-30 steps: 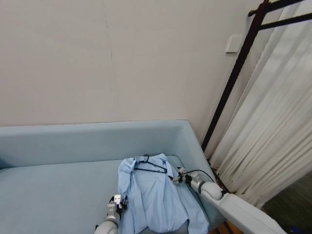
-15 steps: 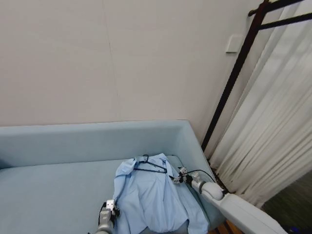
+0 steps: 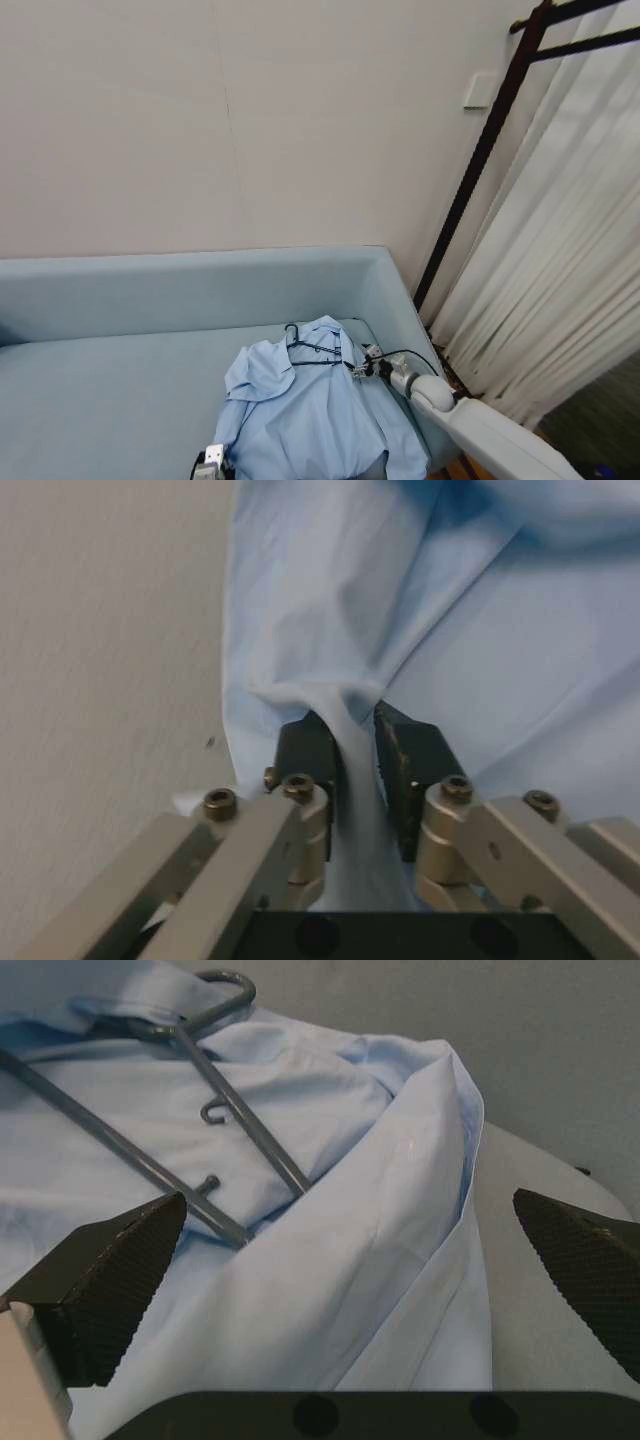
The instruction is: Pick up the clothes from the sofa and hang them on the clothes hanger.
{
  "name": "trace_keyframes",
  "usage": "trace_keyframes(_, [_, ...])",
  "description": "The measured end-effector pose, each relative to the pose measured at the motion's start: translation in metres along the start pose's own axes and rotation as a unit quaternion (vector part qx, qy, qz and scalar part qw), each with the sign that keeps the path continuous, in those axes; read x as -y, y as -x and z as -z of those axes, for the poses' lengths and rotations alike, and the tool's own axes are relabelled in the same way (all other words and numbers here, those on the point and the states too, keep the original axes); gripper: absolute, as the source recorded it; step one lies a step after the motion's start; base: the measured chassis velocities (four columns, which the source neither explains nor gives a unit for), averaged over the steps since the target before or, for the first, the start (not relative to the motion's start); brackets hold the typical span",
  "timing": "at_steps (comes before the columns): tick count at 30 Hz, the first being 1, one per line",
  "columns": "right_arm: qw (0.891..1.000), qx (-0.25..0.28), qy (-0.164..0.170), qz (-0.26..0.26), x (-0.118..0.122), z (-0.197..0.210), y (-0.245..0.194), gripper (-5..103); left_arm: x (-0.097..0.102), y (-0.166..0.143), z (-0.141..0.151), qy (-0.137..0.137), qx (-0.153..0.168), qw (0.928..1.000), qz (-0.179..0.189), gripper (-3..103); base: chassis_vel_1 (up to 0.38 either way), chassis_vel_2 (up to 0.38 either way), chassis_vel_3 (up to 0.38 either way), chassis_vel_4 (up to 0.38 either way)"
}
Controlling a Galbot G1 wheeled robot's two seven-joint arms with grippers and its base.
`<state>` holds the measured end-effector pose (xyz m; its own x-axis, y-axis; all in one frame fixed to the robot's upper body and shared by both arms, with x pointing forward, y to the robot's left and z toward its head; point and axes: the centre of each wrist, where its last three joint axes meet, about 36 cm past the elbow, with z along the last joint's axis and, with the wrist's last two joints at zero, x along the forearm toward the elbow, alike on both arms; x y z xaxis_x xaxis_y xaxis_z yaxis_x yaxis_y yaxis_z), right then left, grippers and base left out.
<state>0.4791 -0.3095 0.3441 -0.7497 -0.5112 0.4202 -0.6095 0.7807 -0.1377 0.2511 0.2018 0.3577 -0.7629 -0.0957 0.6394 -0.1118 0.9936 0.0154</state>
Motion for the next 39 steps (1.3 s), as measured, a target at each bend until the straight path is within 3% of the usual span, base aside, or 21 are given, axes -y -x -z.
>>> trace_keyframes(2, [1.000, 0.006, 0.008, -0.004, 0.001, 0.007, 0.001, 100, -0.002, -0.003, 0.012, 0.001, 0.025, 0.9995, -0.019, 24, 0.000, 0.000, 0.000, 0.000])
trace_keyframes(3, [1.000, 0.008, 0.014, -0.007, 0.003, 0.013, 0.002, 100, -0.004, -0.008, 0.020, 0.004, 0.036, 0.9990, -0.026, 35, 0.000, 0.000, 0.000, 0.000])
trace_keyframes(5, [1.000, 0.009, 0.022, -0.010, 0.004, 0.018, 0.003, 100, -0.006, -0.011, 0.025, 0.007, 0.042, 0.9987, -0.029, 35, 0.000, 0.000, 0.000, 0.000])
trace_keyframes(8, [0.998, 0.008, 0.063, -0.027, 0.007, 0.034, 0.015, 100, -0.015, -0.019, 0.038, 0.022, 0.057, 0.9978, -0.027, 51, 0.000, 0.000, 0.000, 0.000])
trace_keyframes(9, [0.998, 0.008, 0.063, -0.027, 0.007, 0.034, 0.015, 100, -0.015, -0.019, 0.038, 0.022, 0.057, 0.9978, -0.027, 51, 0.000, 0.000, 0.000, 0.000])
trace_keyframes(11, [0.993, -0.001, 0.109, -0.044, 0.009, 0.041, 0.028, 100, -0.018, -0.021, 0.045, 0.026, 0.064, 0.9974, -0.020, 62, 0.000, 0.000, 0.000, 0.000])
trace_keyframes(12, [0.990, -0.008, 0.134, -0.053, 0.009, 0.043, 0.035, 100, -0.020, -0.022, 0.049, 0.026, 0.066, 0.9973, -0.018, 62, 0.000, 0.000, 0.000, 0.000])
trace_keyframes(13, [0.990, -0.008, 0.134, -0.053, 0.009, 0.043, 0.035, 100, -0.020, -0.022, 0.049, 0.026, 0.066, 0.9973, -0.018, 62, 0.000, 0.000, 0.000, 0.000])
trace_keyframes(17, [0.970, -0.024, 0.228, -0.080, 0.014, 0.059, 0.055, 100, -0.021, -0.027, 0.067, 0.014, 0.076, 0.9968, -0.021, 85, 0.000, 0.000, 0.000, 0.000])
trace_keyframes(18, [0.965, -0.026, 0.245, -0.087, 0.017, 0.064, 0.060, 100, -0.021, -0.026, 0.075, 0.010, 0.081, 0.9964, -0.024, 85, 0.000, 0.000, 0.000, 0.000])
trace_keyframes(19, [0.965, -0.026, 0.245, -0.087, 0.017, 0.064, 0.060, 100, -0.021, -0.026, 0.075, 0.010, 0.081, 0.9964, -0.024, 85, 0.000, 0.000, 0.000, 0.000])
trace_keyframes(22, [0.953, -0.030, 0.282, -0.108, 0.032, 0.080, 0.083, 100, -0.020, -0.011, 0.104, -0.006, 0.099, 0.9943, -0.039, 98, 0.000, 0.000, 0.000, 0.000])
trace_keyframes(24, [0.951, -0.029, 0.287, -0.114, 0.037, 0.086, 0.090, 100, -0.020, -0.003, 0.112, -0.011, 0.102, 0.9936, -0.049, 100, 0.000, 0.000, 0.000, 0.000])
trace_keyframes(27, [0.946, -0.033, 0.293, -0.135, 0.056, 0.100, 0.115, 100, -0.026, 0.034, 0.133, -0.018, 0.110, 0.9898, -0.089, 100, 0.000, 0.000, 0.000, 0.000])
trace_keyframes(33, [0.947, -0.045, 0.280, -0.152, 0.068, 0.101, 0.136, 100, -0.028, 0.081, 0.164, -0.026, 0.114, 0.9834, -0.138, 100, 0.000, 0.000, 0.000, 0.000])
trace_keyframes(39, [0.949, -0.061, 0.257, -0.171, 0.069, 0.083, 0.158, 100, -0.025, 0.104, 0.172, -0.017, 0.087, 0.9812, -0.171, 100, 0.000, 0.000, 0.000, 0.000])
